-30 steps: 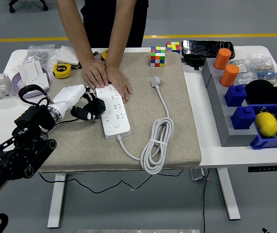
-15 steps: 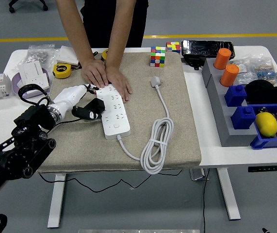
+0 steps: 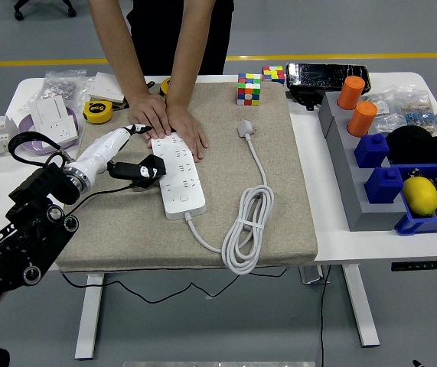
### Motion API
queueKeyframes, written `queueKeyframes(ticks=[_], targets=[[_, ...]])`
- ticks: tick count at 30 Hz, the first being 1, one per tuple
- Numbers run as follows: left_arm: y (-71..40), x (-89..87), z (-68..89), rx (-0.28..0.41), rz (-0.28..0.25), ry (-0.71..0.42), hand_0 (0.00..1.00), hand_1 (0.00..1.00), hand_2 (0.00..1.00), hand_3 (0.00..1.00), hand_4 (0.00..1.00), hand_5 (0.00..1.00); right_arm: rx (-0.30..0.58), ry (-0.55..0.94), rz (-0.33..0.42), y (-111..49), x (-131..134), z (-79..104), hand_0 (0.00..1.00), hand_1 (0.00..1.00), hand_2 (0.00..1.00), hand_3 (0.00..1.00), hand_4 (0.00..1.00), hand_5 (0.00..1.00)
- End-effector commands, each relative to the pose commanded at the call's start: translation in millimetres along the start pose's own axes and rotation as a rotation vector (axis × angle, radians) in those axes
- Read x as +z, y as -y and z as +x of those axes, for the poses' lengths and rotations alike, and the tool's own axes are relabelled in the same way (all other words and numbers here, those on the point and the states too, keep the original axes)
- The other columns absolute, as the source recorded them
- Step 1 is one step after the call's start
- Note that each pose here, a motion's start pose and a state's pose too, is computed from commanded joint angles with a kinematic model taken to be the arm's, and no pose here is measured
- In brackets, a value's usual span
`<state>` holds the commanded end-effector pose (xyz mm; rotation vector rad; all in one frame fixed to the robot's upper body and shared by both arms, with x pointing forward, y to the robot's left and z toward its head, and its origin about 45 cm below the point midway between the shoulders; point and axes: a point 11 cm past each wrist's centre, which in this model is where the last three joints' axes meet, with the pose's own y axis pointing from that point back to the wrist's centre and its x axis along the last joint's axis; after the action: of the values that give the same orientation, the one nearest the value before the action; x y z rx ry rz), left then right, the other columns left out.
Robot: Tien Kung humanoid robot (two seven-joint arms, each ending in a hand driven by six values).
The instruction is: Pick up the plug,place it near the board,insert it into the board,press the button
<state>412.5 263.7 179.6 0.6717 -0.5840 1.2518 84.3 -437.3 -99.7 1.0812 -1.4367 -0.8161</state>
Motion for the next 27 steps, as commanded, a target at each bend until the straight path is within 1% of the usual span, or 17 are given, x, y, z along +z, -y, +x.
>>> queueKeyframes(ticks=[2,3,4,5,7,10,11,12,15,16,17,19,22,27], targets=[[-6.5,1.0,6.7,0.089,-0.023,-0.111,0.944,0.986,0.969,0.932,0.998,0.961,0.001,-0.001,-0.003,0.0,1.3,0.4,0.809,0.747,0.744,0.771,0.998,0.979],[-11.9,1.0,11.1,0.145,-0.039,-0.180,0.944,0.986,0.969,0.932,0.998,0.961,0.001,-0.002,-0.005,0.0,2.3,0.5,0.809,0.747,0.744,0.771,0.998,0.979],[-15.3,0.1,14.5,0.180,-0.044,-0.226,0.944,0.986,0.969,0.932,0.998,0.961,0.001,-0.002,-0.006,0.0,3.0,0.3,0.809,0.747,0.744,0.771,0.998,0.979],[-18.0,-0.8,16.7,0.204,-0.046,-0.268,0.953,0.991,0.967,0.940,0.990,0.998,0.001,-0.002,-0.007,0.0,3.5,0.1,0.809,0.747,0.744,0.772,0.998,0.980],[-27.2,-1.2,19.6,0.253,-0.056,-0.363,0.953,0.991,0.967,0.940,0.990,0.998,-0.001,-0.003,-0.008,0.0,4.3,-0.9,0.809,0.747,0.744,0.772,0.998,0.980],[-38.4,-1.9,20.2,0.282,-0.066,-0.463,0.953,0.991,0.967,0.940,0.990,0.998,-0.004,-0.002,-0.008,0.0,4.5,-2.6,0.809,0.747,0.744,0.772,0.998,0.980],[-42.3,-2.4,19.8,0.288,-0.068,-0.494,0.959,0.988,0.955,0.935,0.953,0.998,-0.004,-0.002,-0.007,0.0,4.4,-2.9,0.809,0.748,0.744,0.772,0.998,0.980],[-45.2,-3.0,19.9,0.292,-0.069,-0.511,0.959,0.988,0.955,0.935,0.953,0.998,-0.004,-0.002,-0.007,0.0,4.3,-2.7,0.809,0.748,0.744,0.772,0.998,0.980],[-52.6,-4.9,20.7,0.302,-0.069,-0.529,0.959,0.988,0.955,0.935,0.953,0.998,-0.002,0.001,-0.006,0.0,4.0,-1.6,0.809,0.748,0.744,0.772,0.998,0.980],[-55.1,-6.0,20.9,0.304,-0.067,-0.528,0.959,0.988,0.955,0.935,0.953,0.998,-0.001,0.002,-0.006,0.0,4.1,-1.2,0.809,0.748,0.744,0.772,0.998,0.980],[-57.4,-7.4,20.9,0.308,-0.063,-0.526,0.963,0.981,0.933,0.918,0.958,0.998,0.001,0.005,-0.006,0.0,4.2,-0.8,0.809,0.747,0.744,0.771,0.998,0.979],[-60.2,-10.4,20.9,0.311,-0.054,-0.514,0.963,0.981,0.933,0.918,0.958,0.998,0.002,0.009,-0.007,0.0,4.8,-0.4,0.809,0.747,0.744,0.771,0.998,0.979],[-62.6,-13.5,19.5,0.304,-0.040,-0.480,0.963,0.981,0.933,0.918,0.958,0.998,0.002,0.013,-0.011,0.0,6.6,-0.7,0.809,0.747,0.744,0.771,0.998,0.979],[-63.4,-13.4,17.5,0.292,-0.033,-0.421,0.968,0.973,0.926,0.906,0.954,0.998,-0.003,0.015,-0.013,0.0,7.4,-3.0,0.809,0.747,0.744,0.771,0.998,0.978]])
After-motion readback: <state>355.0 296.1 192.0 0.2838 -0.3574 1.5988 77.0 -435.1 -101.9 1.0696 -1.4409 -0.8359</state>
